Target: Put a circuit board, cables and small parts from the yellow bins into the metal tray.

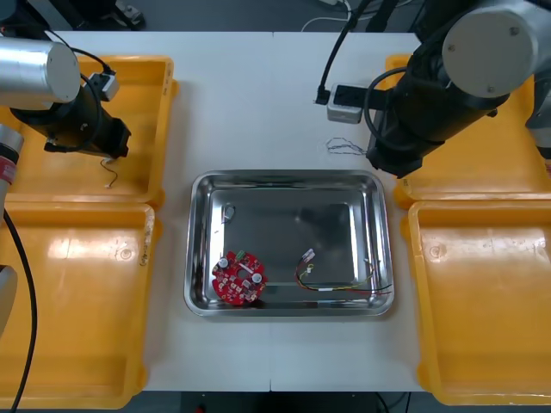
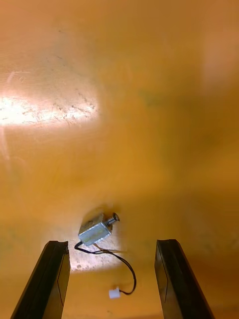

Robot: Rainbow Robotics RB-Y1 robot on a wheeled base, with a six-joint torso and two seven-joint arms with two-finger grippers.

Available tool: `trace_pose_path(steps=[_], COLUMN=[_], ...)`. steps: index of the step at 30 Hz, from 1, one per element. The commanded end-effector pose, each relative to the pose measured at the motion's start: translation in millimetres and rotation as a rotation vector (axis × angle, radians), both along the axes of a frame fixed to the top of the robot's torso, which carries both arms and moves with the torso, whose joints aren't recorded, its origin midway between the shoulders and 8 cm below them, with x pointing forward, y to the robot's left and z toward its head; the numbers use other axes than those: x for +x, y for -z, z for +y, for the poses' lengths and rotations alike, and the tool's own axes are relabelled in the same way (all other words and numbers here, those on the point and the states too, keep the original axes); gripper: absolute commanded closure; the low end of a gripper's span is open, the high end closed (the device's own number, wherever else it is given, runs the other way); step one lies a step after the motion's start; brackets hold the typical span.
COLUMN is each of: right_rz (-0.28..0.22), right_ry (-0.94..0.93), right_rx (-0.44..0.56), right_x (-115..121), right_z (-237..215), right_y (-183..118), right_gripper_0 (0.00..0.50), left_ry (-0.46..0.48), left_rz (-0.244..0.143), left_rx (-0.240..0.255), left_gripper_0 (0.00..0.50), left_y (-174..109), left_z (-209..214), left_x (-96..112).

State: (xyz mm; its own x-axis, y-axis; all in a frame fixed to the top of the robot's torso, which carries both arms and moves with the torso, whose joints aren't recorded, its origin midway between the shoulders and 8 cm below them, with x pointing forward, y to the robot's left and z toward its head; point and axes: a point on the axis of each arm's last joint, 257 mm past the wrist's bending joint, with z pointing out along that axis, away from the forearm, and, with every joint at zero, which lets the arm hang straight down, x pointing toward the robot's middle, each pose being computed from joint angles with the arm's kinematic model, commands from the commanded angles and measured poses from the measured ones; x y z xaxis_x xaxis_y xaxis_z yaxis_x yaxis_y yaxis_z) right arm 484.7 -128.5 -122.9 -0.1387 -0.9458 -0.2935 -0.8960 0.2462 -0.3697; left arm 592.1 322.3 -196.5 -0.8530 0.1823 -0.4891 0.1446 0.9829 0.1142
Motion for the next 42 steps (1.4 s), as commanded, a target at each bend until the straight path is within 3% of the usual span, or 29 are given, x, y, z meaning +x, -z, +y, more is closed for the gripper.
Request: trace_pose_path(steps=[1,20,29,36,37,38,39,42], right_rz=[-0.034,-0.125,-0.101,-0.123,-0.119,-0.113,-0.109,-0.106], right_ry=[-0.126,-0.288,-0.305,-0.300,-0.297,-0.291,-0.286,-0.280], right_rx=[-0.021,-0.170,-0.169,-0.190,-0.191,-0.192,-0.193,-0.198], right_x=[-8.1,-12.8,-10.9,-0.6,0.0,1.4,2.6,5.0], right_z=[33.0,74.7,79.8,73.4,72.2,69.7,67.9,63.2], right_y=[13.8,73.7,104.3,118.9,120.1,122.6,124.3,127.4], right_gripper_0=[0.500,0.500,0.500,0.500,0.500,0.500,0.500,0.500], left_ry=[0.046,0.070,0.078,0.086,0.085,0.088,0.089,0.094], left_rz=[-0.082,-0.086,-0.086,-0.071,-0.072,-0.068,-0.069,-0.064], left_rx=[0.075,0.088,0.076,0.077,0.075,0.077,0.080,0.082], left_gripper_0=[0.000,0.000,0.000,0.000,0.013,0.222,0.500,0.500], left_y=[-36.8,-6.8,-5.4,3.9,3.9,5.7,6.0,9.1], left_z=[19.1,26.0,22.5,23.9,25.2,24.2,25.4,25.4], left_x=[22.3,32.3,31.9,27.4,27.0,26.4,26.2,24.8])
